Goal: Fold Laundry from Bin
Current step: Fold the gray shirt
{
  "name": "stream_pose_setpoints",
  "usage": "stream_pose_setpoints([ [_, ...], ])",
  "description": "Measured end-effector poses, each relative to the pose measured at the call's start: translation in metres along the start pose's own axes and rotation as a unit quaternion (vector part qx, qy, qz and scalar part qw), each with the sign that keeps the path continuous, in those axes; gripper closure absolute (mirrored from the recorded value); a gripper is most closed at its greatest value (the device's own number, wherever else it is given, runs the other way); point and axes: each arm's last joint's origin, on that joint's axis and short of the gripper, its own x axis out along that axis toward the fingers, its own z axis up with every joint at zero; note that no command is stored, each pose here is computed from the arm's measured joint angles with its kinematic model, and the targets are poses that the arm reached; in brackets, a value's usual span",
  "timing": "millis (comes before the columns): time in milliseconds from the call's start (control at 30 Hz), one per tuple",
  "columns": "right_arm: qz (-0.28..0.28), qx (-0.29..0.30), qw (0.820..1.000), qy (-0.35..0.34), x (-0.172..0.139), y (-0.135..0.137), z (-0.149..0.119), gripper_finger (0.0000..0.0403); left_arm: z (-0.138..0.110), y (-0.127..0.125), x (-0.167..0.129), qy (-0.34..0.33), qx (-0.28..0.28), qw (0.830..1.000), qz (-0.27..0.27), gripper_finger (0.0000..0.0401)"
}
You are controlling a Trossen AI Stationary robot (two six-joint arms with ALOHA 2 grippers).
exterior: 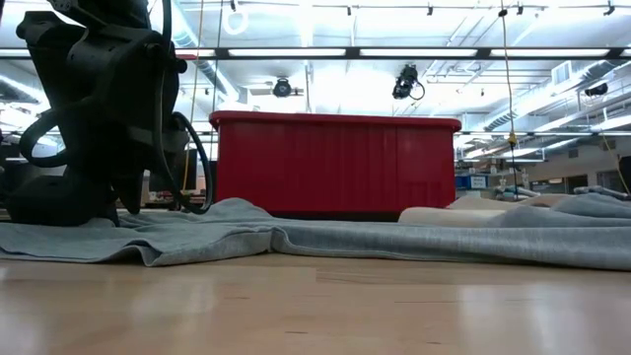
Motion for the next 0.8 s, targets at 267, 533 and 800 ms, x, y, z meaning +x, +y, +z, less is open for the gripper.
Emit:
stream_pose_setpoints([
  [267, -0.046, 0.035, 0.99, -0.131, 0.003, -0.019, 0.031, 0.0241, -0.001, 0.001, 0.0, 0.006, -0.007, 1.0, 0.001, 0.0171],
  [533, 0.013, 0.061, 0.98, -0.187, 0.028, -0.068, 0.065, 0.0253, -0.016, 0.01, -0.002, 0.077, 0.004, 0.996, 0.042, 0.0171],
  [800, 0.125, 0.111, 0.955, -0.243, 0.046, -0.114, 0.076, 0.0232, -0.028, 0.019, -0.006, 0.136, 0.019, 0.987, 0.083, 0.0171],
])
